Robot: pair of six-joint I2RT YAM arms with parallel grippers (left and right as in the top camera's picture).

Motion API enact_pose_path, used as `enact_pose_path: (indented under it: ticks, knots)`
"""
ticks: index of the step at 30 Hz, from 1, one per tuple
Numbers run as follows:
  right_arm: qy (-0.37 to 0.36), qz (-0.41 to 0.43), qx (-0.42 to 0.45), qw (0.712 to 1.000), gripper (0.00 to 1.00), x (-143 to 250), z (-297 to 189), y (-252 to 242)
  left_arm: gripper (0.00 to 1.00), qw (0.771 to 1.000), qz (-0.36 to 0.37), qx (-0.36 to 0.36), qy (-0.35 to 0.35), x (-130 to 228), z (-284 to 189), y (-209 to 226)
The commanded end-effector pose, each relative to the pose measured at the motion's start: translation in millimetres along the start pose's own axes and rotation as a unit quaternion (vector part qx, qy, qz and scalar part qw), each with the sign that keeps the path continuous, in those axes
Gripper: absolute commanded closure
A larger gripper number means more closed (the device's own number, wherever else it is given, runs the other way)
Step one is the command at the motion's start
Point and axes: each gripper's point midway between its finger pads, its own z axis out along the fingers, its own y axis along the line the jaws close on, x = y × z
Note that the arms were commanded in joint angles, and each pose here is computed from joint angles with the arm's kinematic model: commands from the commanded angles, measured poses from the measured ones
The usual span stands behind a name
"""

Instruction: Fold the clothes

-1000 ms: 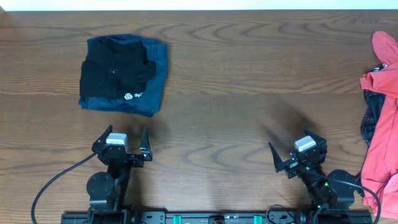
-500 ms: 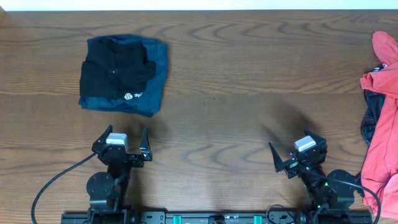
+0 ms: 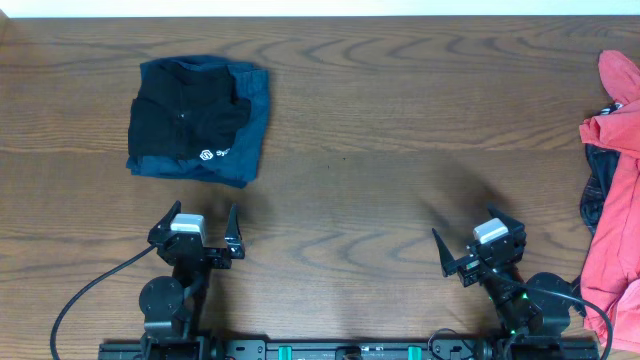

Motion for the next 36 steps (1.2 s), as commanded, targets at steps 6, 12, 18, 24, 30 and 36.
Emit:
enact_pose_path:
  ticks: [6, 12, 18, 24, 30, 36]
  knots:
    - [-0.002, 0.005, -0.005, 1.000, 0.01, -0.1, 0.3, 2.7, 0.02, 1.000, 0.000, -0.001, 0.013, 13.4, 2.3, 0.6]
    - [-0.002, 0.005, -0.005, 1.000, 0.01, -0.1, 0.3, 2.7, 0.02, 1.000, 0.000, -0.001, 0.013, 13.4, 2.3, 0.6]
    - [-0.006, 0.004, -0.008, 1.000, 0.01, -2.2, 0.2, 3.3, 0.02, 1.000, -0.002, 0.017, 0.012, 12.6, 2.2, -5.5]
    - [-0.024, -0.001, -0.043, 0.999, 0.01, -9.9, -0.6, 15.0, 0.02, 0.997, -0.041, 0.060, 0.016, 13.4, 1.1, -20.7]
    - [-0.143, 0.001, -0.111, 0.983, 0.01, -67.6, -13.6, 34.2, 0.02, 0.995, -0.068, 0.075, 0.022, 12.2, 1.0, -25.9]
    - [-0.172, 0.067, -0.069, 0.980, 0.01, -100.4, -20.4, 13.0, 0.02, 0.994, -0.077, 0.081, 0.006, -35.0, -10.6, -30.3]
